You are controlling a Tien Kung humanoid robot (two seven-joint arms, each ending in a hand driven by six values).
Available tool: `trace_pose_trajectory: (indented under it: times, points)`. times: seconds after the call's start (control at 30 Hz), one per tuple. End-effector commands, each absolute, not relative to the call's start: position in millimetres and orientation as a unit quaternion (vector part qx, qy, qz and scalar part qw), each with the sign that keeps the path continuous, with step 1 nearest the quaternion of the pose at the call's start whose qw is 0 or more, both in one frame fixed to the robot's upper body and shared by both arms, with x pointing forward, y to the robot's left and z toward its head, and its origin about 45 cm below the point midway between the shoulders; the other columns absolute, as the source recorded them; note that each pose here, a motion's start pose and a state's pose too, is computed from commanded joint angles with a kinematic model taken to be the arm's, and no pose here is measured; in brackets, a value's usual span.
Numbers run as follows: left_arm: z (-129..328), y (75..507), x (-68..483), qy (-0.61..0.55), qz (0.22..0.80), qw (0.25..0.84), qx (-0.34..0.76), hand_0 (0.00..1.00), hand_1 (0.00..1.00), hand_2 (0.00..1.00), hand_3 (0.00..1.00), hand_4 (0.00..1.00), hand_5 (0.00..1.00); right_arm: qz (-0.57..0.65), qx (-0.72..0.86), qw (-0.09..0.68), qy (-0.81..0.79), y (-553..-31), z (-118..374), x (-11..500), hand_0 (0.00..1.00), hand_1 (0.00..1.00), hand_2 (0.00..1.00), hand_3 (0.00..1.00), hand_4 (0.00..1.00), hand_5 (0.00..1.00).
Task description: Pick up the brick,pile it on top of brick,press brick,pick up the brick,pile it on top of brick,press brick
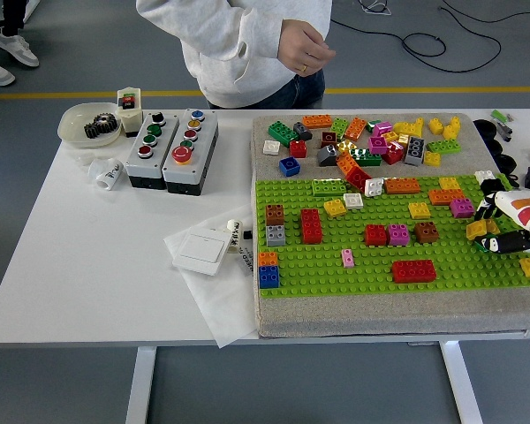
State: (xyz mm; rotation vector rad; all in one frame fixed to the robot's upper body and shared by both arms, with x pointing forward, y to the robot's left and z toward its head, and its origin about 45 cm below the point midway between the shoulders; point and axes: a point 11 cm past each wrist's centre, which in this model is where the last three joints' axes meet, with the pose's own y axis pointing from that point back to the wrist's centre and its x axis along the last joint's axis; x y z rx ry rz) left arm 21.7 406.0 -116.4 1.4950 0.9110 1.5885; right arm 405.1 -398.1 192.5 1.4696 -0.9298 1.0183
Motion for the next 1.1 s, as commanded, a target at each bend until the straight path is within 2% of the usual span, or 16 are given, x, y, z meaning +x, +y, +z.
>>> trace_pose_trajectory:
  times: [0.07, 0.1, 0.27, 0.3, 0.47, 0.5, 0.67, 0.7, 0.87, 0.9, 1.07, 1.1]
  points:
    - [-116.3, 406.0, 22.8, 0.356, 0.622, 0.38, 0.585, 0.735, 0.759, 0.807, 0.668, 0.727, 0.661, 0.427, 0.616, 0.534, -0.391, -399.3, 192.8, 405.8, 0.527, 0.539, 0.562, 0.532, 0.78, 0.17]
    - [-116.3, 405.9, 22.9, 0.356, 0.623, 0.38, 0.584, 0.734, 0.758, 0.807, 0.668, 0.727, 0.66, 0.427, 0.616, 0.534, -0.392, -399.5, 192.8, 405.9, 0.467, 0.499, 0.539, 0.504, 0.755, 0.152]
    - [-116.3, 406.0, 23.0, 0.356, 0.622, 0.38, 0.585, 0.734, 0.758, 0.807, 0.668, 0.727, 0.66, 0.428, 0.613, 0.534, -0.394, -400.7, 193.2, 405.7, 0.467, 0.499, 0.539, 0.504, 0.755, 0.152]
    - [-116.3, 406.0, 22.8, 0.356, 0.622, 0.38, 0.585, 0.735, 0.757, 0.808, 0.669, 0.727, 0.659, 0.429, 0.613, 0.534, -0.393, -400.9, 193.0, 405.4, 0.423, 0.479, 0.527, 0.489, 0.728, 0.147]
    - [-116.2, 406.1, 22.7, 0.356, 0.622, 0.379, 0.586, 0.735, 0.757, 0.808, 0.669, 0.727, 0.659, 0.437, 0.609, 0.531, -0.396, -400.6, 195.2, 405.7, 0.423, 0.479, 0.527, 0.489, 0.728, 0.147]
    - [-116.2, 406.2, 23.0, 0.356, 0.622, 0.379, 0.586, 0.735, 0.758, 0.808, 0.668, 0.727, 0.658, 0.439, 0.607, 0.529, -0.398, -400.1, 196.5, 406.2, 0.407, 0.461, 0.515, 0.477, 0.666, 0.11]
    - [-116.1, 406.3, 23.5, 0.355, 0.621, 0.38, 0.586, 0.735, 0.758, 0.808, 0.668, 0.727, 0.658, 0.452, 0.601, 0.519, -0.405, -398.6, 203.4, 408.1, 0.407, 0.461, 0.515, 0.477, 0.666, 0.11]
    - [-116.1, 406.4, 23.1, 0.356, 0.621, 0.379, 0.586, 0.735, 0.758, 0.807, 0.666, 0.725, 0.657, 0.454, 0.601, 0.517, -0.407, -398.3, 204.4, 408.1, 0.339, 0.43, 0.501, 0.47, 0.657, 0.126]
    - [-115.9, 407.4, 22.0, 0.355, 0.621, 0.378, 0.587, 0.735, 0.758, 0.807, 0.666, 0.725, 0.657, 0.459, 0.599, 0.512, -0.41, -398.4, 205.5, 407.4, 0.339, 0.43, 0.501, 0.47, 0.657, 0.126]
    - [-115.9, 407.5, 22.0, 0.355, 0.621, 0.378, 0.587, 0.735, 0.757, 0.807, 0.666, 0.725, 0.656, 0.459, 0.599, 0.512, -0.41, -398.4, 205.5, 407.4, 0.271, 0.412, 0.49, 0.461, 0.614, 0.131]
    - [-115.9, 407.3, 21.8, 0.356, 0.619, 0.377, 0.589, 0.735, 0.757, 0.807, 0.666, 0.725, 0.656, 0.465, 0.599, 0.502, -0.417, -394.4, 210.3, 408.8, 0.271, 0.412, 0.49, 0.461, 0.614, 0.131]
    - [-116.1, 407.1, 20.9, 0.357, 0.62, 0.377, 0.589, 0.735, 0.757, 0.807, 0.666, 0.726, 0.654, 0.469, 0.598, 0.497, -0.42, -393.1, 213.2, 408.3, 0.236, 0.405, 0.485, 0.459, 0.589, 0.146]
